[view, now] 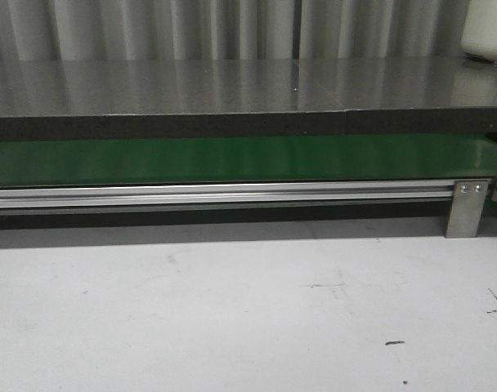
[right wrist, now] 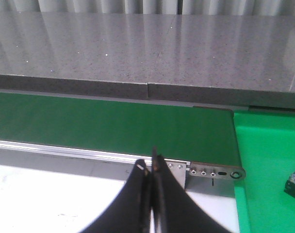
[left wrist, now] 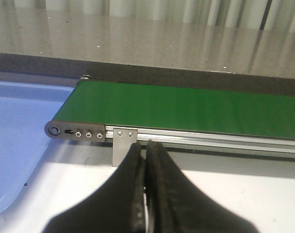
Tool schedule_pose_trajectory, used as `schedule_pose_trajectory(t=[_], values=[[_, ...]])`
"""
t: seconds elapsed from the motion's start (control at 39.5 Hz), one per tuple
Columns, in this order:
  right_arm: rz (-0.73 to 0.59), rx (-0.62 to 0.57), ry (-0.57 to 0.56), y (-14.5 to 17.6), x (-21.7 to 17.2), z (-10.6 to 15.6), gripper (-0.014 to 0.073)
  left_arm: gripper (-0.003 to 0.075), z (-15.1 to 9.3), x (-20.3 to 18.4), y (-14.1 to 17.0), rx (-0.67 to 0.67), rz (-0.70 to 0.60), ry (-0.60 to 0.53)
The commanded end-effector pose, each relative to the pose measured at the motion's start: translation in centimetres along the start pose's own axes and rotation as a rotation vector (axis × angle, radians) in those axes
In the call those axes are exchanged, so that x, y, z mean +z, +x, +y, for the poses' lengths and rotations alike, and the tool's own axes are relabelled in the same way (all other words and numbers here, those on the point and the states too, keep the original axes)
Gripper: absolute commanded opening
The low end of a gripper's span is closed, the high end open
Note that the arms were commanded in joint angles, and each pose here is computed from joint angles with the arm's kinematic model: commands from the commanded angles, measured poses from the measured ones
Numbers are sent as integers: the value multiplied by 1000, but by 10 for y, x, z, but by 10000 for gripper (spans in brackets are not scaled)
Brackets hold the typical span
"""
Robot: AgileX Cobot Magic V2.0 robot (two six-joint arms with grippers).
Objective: Move button from left to right
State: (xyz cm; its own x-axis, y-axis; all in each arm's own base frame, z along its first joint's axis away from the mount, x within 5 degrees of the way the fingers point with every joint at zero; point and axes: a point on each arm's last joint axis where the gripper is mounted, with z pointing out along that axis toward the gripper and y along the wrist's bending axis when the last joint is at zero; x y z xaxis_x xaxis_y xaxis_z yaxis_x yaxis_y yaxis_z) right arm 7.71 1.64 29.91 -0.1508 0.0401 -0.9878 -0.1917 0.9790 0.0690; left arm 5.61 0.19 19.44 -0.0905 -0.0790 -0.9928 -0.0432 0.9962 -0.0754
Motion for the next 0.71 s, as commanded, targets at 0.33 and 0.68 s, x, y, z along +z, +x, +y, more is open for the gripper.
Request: schedule_pose_trajectory(t=[0.33, 0.68], values=[[-148, -13, 61, 5, -2, -6, -69, -21, 0, 0, 1, -11, -75, 13], [-187, -3, 209, 93, -11, -19, -69, -21, 0, 0, 1, -11, -75, 13]])
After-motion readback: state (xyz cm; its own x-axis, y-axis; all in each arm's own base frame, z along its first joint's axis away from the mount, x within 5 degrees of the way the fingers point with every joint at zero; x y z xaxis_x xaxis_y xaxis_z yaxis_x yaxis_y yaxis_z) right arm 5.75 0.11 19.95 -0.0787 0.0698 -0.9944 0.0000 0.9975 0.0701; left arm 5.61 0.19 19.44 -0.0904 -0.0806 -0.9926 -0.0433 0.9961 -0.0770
